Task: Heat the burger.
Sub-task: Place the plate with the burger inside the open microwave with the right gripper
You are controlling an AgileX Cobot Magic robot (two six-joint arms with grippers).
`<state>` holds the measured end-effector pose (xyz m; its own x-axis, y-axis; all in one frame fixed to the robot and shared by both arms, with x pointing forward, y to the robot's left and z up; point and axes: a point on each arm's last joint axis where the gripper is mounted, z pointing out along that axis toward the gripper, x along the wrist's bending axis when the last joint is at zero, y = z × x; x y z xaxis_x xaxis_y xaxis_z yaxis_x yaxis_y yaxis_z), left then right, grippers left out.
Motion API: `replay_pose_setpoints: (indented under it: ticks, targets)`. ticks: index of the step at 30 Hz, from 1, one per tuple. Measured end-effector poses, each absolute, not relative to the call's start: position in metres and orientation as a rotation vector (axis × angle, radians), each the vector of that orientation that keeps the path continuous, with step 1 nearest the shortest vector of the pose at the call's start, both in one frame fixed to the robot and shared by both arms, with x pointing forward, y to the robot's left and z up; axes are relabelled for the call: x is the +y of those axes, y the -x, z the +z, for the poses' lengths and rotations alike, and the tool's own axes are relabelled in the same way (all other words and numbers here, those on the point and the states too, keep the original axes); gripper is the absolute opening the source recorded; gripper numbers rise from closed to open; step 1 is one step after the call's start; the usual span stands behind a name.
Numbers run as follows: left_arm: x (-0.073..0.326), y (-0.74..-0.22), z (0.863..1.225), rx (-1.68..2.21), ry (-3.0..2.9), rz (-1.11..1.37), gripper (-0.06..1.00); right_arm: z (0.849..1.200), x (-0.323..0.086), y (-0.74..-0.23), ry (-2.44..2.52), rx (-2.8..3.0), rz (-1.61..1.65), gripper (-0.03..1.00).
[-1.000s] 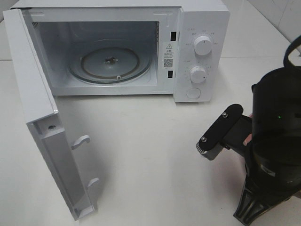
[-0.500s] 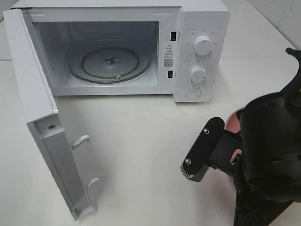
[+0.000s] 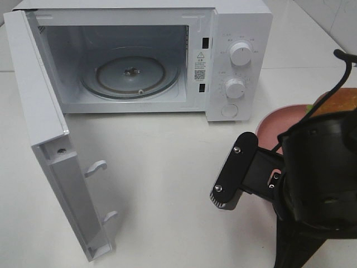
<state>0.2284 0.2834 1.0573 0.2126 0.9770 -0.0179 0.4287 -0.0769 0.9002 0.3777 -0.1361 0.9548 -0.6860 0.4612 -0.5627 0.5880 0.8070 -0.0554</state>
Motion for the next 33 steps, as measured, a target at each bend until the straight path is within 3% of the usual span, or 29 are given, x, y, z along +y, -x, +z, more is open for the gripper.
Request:
replay_pose_setpoints:
  ticks: [33]
  targets:
    - [0.283, -0.228, 1.057, 1.342, -1.647, 0.821, 0.95, 0.952, -0.119, -0.385, -0.226, 2.572, -0.176, 0.06]
